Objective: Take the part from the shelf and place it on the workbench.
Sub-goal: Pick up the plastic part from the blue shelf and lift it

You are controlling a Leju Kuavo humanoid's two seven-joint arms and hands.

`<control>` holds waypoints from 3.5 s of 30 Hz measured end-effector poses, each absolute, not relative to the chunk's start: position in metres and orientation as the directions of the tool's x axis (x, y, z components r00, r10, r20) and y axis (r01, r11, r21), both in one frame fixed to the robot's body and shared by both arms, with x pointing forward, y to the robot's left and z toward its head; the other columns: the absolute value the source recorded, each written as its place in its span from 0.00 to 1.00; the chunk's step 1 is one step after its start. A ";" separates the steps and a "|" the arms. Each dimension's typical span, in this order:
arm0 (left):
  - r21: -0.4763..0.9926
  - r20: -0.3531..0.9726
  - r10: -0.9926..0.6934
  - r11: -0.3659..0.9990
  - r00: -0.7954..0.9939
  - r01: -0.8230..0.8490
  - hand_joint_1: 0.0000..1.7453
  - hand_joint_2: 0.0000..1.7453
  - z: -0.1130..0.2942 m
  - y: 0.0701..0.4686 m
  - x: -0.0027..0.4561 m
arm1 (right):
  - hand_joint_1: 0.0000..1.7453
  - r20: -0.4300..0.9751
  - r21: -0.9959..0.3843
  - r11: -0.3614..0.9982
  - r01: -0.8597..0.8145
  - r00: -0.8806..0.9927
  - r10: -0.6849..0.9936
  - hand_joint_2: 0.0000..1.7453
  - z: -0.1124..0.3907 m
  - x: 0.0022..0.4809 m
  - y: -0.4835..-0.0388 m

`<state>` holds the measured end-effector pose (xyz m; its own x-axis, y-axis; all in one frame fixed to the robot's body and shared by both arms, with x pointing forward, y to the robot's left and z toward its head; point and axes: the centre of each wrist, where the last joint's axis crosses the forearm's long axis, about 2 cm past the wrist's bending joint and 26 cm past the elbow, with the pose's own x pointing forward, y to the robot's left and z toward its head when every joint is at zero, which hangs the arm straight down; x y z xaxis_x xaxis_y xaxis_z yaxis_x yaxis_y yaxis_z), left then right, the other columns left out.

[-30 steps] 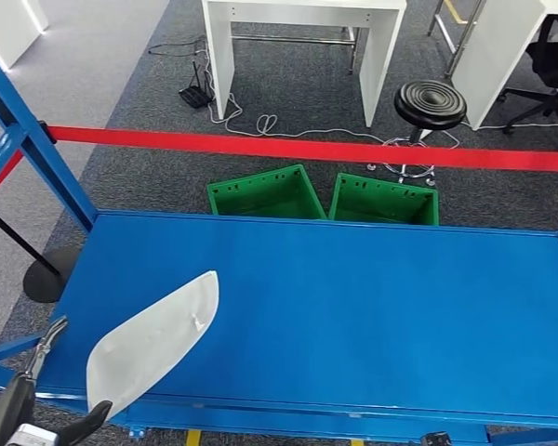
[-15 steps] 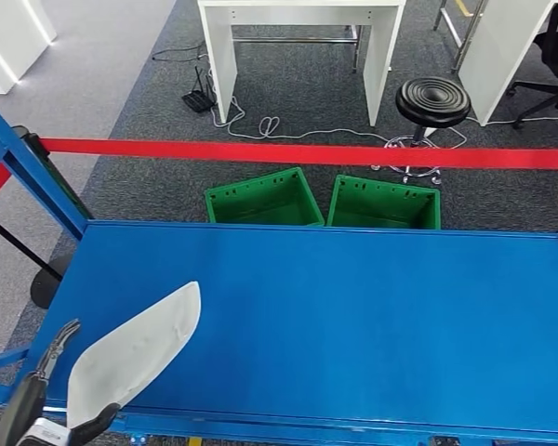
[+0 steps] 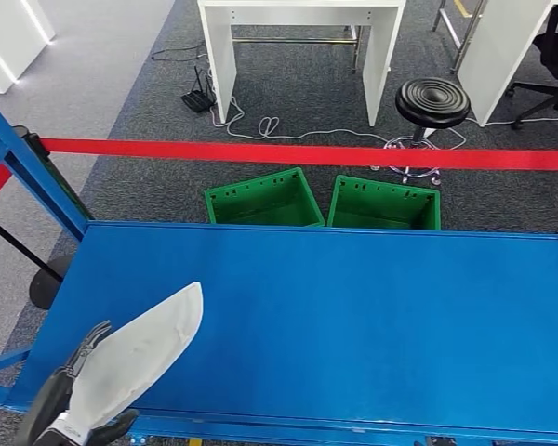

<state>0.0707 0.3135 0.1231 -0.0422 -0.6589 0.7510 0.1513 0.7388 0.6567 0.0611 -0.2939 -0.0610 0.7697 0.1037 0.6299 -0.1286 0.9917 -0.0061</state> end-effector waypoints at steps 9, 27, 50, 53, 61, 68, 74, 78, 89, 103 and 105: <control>0.633 0.757 -0.653 0.733 -0.005 0.249 0.00 1.00 0.123 0.308 0.068 | 0.00 0.632 0.001 0.991 -0.133 0.768 0.102 1.00 -0.062 0.067 -0.291; 0.707 0.594 -0.777 0.627 0.208 0.327 0.00 1.00 0.120 0.300 0.051 | 0.00 0.631 0.011 0.990 -0.139 0.769 0.101 1.00 -0.065 0.080 -0.279; 0.881 0.364 -0.908 0.408 0.208 0.240 1.00 1.00 0.120 0.295 0.053 | 0.00 0.607 0.000 0.990 -0.143 0.787 0.113 1.00 -0.066 0.071 -0.275; 0.900 0.342 -0.919 0.381 0.197 0.213 1.00 1.00 0.120 0.293 0.053 | 0.00 0.606 -0.003 0.990 -0.141 0.788 0.114 1.00 -0.066 0.070 -0.275; 0.923 0.358 -0.914 0.377 0.192 0.078 1.00 1.00 0.113 0.281 0.038 | 0.00 0.622 -0.055 0.986 -0.160 0.767 0.159 1.00 -0.090 0.048 -0.271; 0.933 0.337 -0.926 0.353 0.170 0.074 1.00 1.00 0.113 0.280 0.050 | 0.00 0.543 -0.056 0.985 -0.161 0.823 0.166 1.00 -0.094 0.040 -0.268; 0.932 0.342 -0.923 0.357 0.175 0.061 1.00 1.00 0.120 0.284 0.062 | 0.00 0.509 -0.044 0.987 -0.157 0.846 0.157 1.00 -0.081 0.043 -0.269; 0.926 0.365 -0.914 0.376 0.175 0.035 1.00 1.00 0.121 0.287 0.066 | 0.00 0.529 -0.043 0.987 -0.158 0.834 0.156 1.00 -0.075 0.047 -0.271; 0.902 0.432 -0.895 0.430 0.108 -0.045 1.00 1.00 0.123 0.289 0.069 | 0.00 0.555 -0.051 0.986 -0.159 0.817 0.160 1.00 -0.069 0.048 -0.274; 0.893 0.450 -0.888 0.444 0.093 -0.076 1.00 1.00 0.124 0.288 0.069 | 0.00 0.560 -0.050 0.987 -0.154 0.814 0.156 1.00 -0.068 0.046 -0.275; 0.892 0.451 -0.888 0.445 0.093 -0.076 1.00 1.00 0.124 0.288 0.069 | 0.00 0.561 -0.050 0.987 -0.154 0.813 0.155 1.00 -0.067 0.046 -0.275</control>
